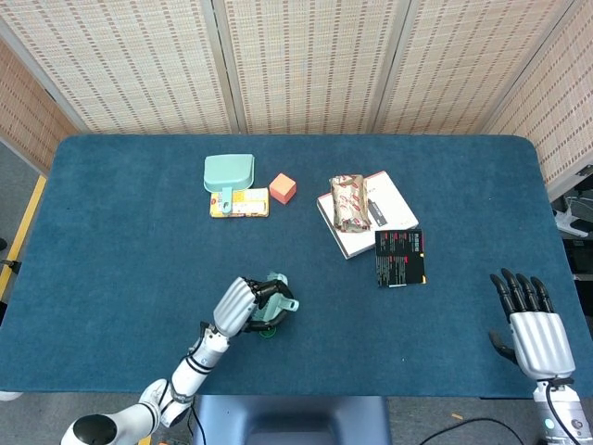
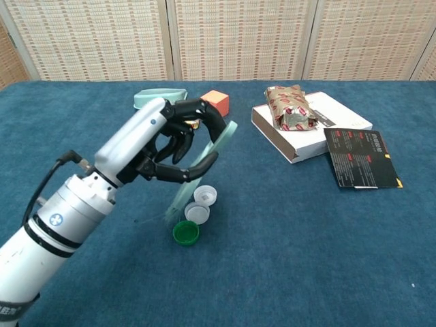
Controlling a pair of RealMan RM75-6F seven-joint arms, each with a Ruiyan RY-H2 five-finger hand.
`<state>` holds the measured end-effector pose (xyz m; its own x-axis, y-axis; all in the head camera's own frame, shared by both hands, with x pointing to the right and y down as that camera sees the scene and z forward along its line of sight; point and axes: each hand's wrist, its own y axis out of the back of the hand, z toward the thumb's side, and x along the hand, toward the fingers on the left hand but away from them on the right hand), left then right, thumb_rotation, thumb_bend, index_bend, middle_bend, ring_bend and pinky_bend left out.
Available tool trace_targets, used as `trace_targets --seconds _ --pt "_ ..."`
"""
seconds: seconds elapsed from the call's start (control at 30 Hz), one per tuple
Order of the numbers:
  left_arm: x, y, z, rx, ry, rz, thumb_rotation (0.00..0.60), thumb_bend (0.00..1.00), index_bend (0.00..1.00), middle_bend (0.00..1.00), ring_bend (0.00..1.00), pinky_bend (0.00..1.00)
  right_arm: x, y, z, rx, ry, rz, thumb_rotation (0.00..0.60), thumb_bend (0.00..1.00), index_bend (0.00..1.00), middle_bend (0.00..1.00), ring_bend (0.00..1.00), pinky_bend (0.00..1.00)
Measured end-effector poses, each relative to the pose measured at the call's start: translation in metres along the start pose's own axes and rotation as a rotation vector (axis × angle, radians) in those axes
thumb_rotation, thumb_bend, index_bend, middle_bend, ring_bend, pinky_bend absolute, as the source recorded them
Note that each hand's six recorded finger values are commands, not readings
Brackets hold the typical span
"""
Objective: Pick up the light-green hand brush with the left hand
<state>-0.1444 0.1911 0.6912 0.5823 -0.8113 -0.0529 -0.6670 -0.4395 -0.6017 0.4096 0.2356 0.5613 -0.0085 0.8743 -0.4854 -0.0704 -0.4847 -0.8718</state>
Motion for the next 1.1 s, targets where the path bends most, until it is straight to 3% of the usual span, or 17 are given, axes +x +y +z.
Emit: trace_targets --seconds 0.2,0.4,0.53,0.6,0.67,0.8,0.93,1.1 --pt "-0.013 0.036 -0.024 0.173 0.021 -0.002 0.600 0.83 0.70 0.87 0.77 0.91 0.002 0.000 0.003 0.005 0.005 -0.003 0.600 0.22 0.00 0.00 0.00 0.00" --pt "-0.049 0.067 -0.061 0.499 0.115 -0.087 0.600 0.79 0.69 0.85 0.76 0.90 0.000 -0.003 0.007 0.012 0.013 0.003 0.600 0.22 0.00 0.00 0.00 0.00" --pt "-0.082 0.091 -0.093 0.748 0.227 -0.185 0.600 0.64 0.61 0.75 0.72 0.88 -0.002 -0.006 0.011 0.017 0.024 0.011 0.600 0.22 0.00 0.00 0.00 0.00" --pt "-0.095 0.097 -0.106 0.804 0.286 -0.235 0.600 0.56 0.51 0.66 0.72 0.87 -0.003 -0.008 0.013 0.020 0.030 0.016 0.600 0.22 0.00 0.00 0.00 0.00" --pt "-0.107 0.102 -0.119 0.810 0.352 -0.289 0.600 0.49 0.35 0.50 0.71 0.87 -0.002 -0.009 0.015 0.022 0.037 0.018 0.600 0.22 0.00 0.00 0.00 0.00" --pt "-0.120 0.101 -0.128 0.760 0.439 -0.352 0.600 0.39 0.12 0.20 0.71 0.89 -0.002 -0.009 0.018 0.015 0.048 0.018 0.600 0.22 0.00 0.00 0.00 0.00" --pt "-0.121 0.097 -0.125 0.673 0.487 -0.372 0.600 0.34 0.01 0.05 0.70 0.90 0.000 -0.008 0.017 0.010 0.054 0.007 0.600 0.22 0.00 0.00 0.00 0.00" --pt "-0.115 0.099 -0.113 0.581 0.494 -0.354 0.600 0.32 0.00 0.00 0.67 0.89 0.003 -0.006 0.016 0.006 0.056 0.001 0.600 0.22 0.00 0.00 0.00 0.00"
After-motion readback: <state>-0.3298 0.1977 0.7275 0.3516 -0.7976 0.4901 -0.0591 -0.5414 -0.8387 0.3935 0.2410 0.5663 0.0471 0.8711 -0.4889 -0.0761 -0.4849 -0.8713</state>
